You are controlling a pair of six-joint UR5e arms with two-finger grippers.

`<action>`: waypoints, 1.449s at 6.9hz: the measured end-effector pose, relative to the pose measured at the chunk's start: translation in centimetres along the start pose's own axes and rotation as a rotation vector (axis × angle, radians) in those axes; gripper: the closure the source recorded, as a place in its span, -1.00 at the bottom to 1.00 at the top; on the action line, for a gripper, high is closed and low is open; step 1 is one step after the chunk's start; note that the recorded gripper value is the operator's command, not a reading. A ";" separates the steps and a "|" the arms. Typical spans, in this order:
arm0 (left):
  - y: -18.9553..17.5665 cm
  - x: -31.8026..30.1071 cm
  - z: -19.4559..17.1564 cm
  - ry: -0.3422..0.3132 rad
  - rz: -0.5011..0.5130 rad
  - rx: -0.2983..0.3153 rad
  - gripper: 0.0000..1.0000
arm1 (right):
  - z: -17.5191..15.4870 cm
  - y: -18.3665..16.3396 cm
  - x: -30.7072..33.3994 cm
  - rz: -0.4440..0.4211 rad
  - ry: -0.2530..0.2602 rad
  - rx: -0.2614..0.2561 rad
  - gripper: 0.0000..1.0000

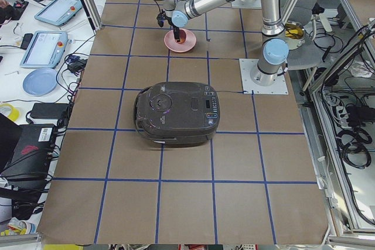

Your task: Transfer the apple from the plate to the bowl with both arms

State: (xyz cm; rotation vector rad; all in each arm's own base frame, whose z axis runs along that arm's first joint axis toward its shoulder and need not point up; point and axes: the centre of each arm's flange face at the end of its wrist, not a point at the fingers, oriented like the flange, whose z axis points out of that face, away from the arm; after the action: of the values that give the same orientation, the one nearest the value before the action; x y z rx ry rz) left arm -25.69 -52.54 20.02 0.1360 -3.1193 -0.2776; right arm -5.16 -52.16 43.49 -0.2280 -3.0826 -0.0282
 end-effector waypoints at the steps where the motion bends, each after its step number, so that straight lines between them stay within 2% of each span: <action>1: 0.0 0.2 0.2 0.001 0.000 0.000 0.70 | 3.5 -2.2 1.2 0.004 -0.001 -0.008 -1.00; 2: -0.2 0.3 -0.3 0.005 0.000 0.015 0.76 | 7.1 -3.0 1.5 0.006 -0.013 -0.035 -1.00; 3: -0.5 0.4 -1.8 0.014 0.000 0.045 0.77 | 10.9 -2.3 1.2 0.003 -0.028 -0.092 -1.00; 5: -1.5 1.0 -6.5 0.038 -0.072 0.100 0.79 | 17.7 -0.1 0.3 -0.034 -0.059 -0.208 -1.00; 6: -2.0 1.3 -9.2 0.047 -0.112 0.111 0.79 | 19.7 0.4 0.1 -0.045 -0.066 -0.232 -1.00; 7: -2.3 1.6 -12.0 0.050 -0.129 0.113 0.79 | 21.4 0.4 0.0 -0.047 -0.069 -0.234 -0.61; 8: -2.2 1.8 -14.8 0.049 -0.136 0.106 0.79 | 22.6 0.4 -0.2 -0.043 -0.074 -0.233 0.66; 9: -1.8 1.9 -17.0 0.053 -0.151 0.099 0.79 | 23.2 0.5 -0.3 -0.038 -0.085 -0.235 1.00; 10: -1.3 2.0 -18.4 0.063 -0.182 0.096 0.79 | 23.6 0.6 -0.5 -0.034 -0.095 -0.238 1.00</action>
State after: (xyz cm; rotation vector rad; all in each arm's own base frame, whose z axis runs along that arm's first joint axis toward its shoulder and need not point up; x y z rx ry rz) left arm -27.27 -57.26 37.89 0.4217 -3.0610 -0.1223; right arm -5.72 -51.07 19.93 -0.1911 -3.1734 -0.3991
